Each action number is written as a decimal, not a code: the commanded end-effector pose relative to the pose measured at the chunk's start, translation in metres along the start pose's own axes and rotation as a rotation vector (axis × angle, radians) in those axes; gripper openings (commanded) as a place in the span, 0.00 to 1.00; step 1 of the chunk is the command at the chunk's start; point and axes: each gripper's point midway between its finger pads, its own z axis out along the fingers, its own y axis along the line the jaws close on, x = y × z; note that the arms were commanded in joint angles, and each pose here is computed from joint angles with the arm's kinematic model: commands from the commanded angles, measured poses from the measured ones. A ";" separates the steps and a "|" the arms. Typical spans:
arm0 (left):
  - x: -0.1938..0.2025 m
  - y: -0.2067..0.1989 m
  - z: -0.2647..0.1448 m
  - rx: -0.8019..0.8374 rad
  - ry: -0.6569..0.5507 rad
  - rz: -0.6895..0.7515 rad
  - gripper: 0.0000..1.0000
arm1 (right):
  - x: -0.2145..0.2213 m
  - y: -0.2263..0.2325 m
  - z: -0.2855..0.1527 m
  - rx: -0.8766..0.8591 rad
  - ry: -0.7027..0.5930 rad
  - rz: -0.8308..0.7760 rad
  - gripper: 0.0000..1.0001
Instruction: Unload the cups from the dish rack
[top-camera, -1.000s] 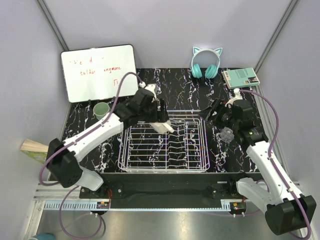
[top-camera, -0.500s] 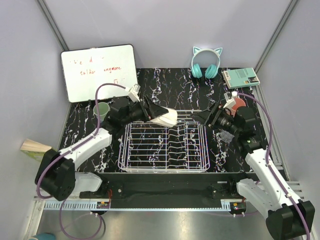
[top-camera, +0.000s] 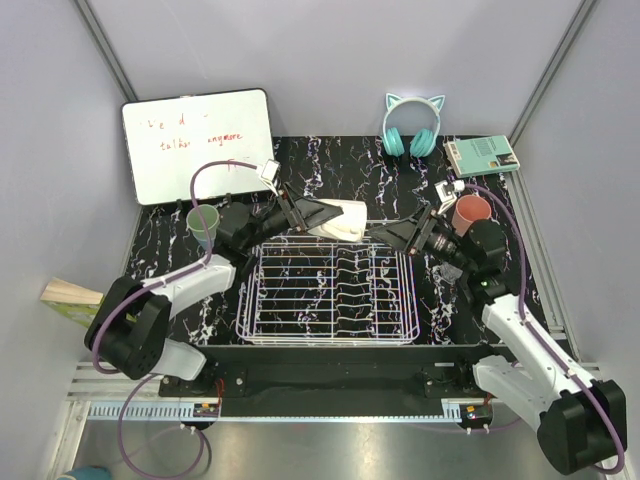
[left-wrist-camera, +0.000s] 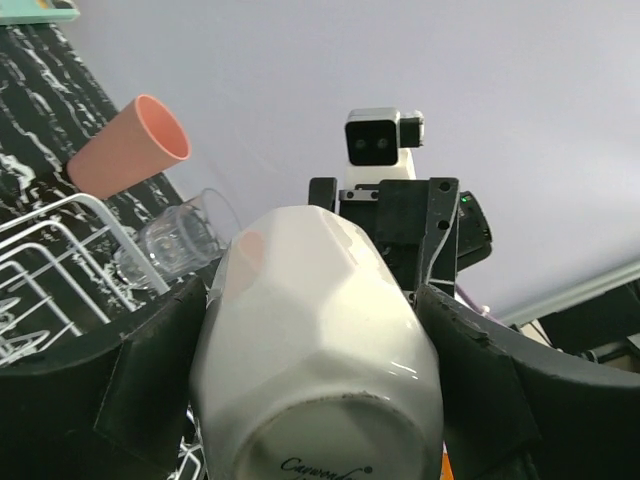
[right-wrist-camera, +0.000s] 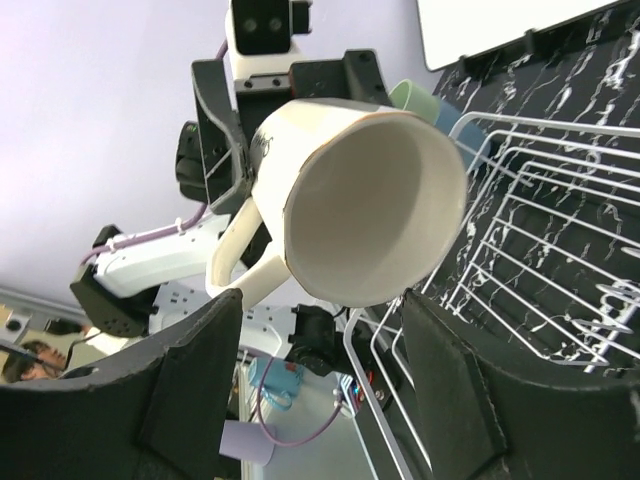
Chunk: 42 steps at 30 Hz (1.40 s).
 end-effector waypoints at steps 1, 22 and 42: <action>-0.007 -0.051 0.000 0.201 -0.026 0.077 0.00 | -0.005 0.029 0.010 -0.099 -0.001 -0.060 0.72; 0.024 -0.044 0.007 0.180 0.044 0.058 0.00 | 0.012 0.039 0.048 -0.151 0.060 -0.054 0.18; -0.012 -0.020 0.007 -0.051 0.024 0.116 0.91 | 0.012 0.043 0.021 -0.039 -0.016 -0.122 0.00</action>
